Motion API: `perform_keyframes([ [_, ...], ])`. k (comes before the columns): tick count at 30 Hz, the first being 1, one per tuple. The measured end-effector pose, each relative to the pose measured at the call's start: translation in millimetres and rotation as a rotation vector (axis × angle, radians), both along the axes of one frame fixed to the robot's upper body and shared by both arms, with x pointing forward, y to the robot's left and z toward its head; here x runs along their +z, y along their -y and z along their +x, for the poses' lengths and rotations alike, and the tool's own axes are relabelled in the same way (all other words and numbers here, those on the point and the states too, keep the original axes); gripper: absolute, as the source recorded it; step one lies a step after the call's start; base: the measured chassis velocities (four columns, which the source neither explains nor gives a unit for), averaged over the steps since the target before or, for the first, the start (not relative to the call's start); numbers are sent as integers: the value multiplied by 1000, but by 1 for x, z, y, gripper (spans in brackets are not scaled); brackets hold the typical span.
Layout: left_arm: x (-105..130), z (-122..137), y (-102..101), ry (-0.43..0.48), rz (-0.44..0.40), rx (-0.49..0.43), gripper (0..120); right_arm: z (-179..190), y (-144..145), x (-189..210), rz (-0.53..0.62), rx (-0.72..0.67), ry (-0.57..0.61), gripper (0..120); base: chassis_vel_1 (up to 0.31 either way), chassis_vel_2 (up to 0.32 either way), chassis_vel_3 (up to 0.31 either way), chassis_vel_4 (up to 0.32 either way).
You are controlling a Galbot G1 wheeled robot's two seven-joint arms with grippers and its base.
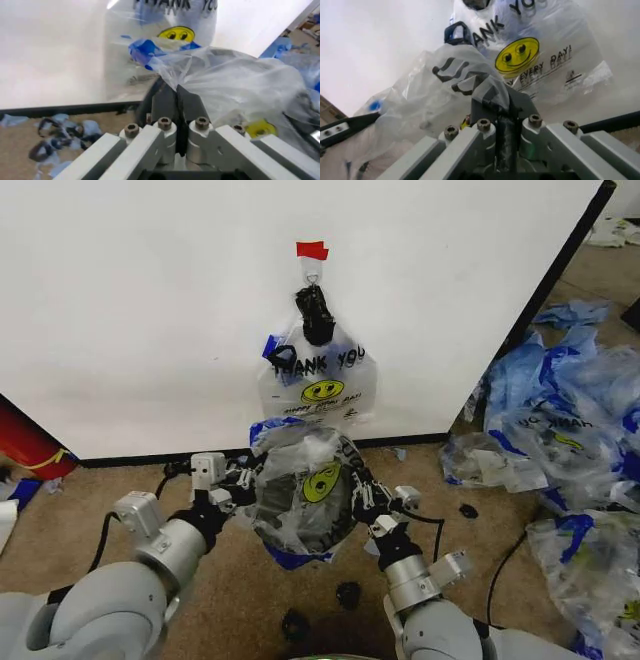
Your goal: Pick up the garbage bag from the wall and place it over the trash bin.
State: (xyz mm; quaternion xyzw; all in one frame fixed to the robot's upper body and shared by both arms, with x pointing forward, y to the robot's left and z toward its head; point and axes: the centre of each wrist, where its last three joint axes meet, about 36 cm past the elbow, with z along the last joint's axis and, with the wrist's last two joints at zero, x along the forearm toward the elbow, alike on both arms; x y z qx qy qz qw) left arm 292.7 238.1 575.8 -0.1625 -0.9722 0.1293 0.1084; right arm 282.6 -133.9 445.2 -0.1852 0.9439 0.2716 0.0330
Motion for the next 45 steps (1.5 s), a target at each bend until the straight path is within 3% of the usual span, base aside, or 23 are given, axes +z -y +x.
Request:
perform_keyframes([
  [29,-8,13,-12,38,31,67,0,-32,7,-2,34,63,6,1,0,0,0,0],
  [41,-14,12,-9,-4,-7,69,0,-26,7,2,52,51,27,1,0,0,0,0],
  [45,-21,15,-7,-18,-33,65,10,-25,7,4,68,48,30,1,0,0,0,0],
])
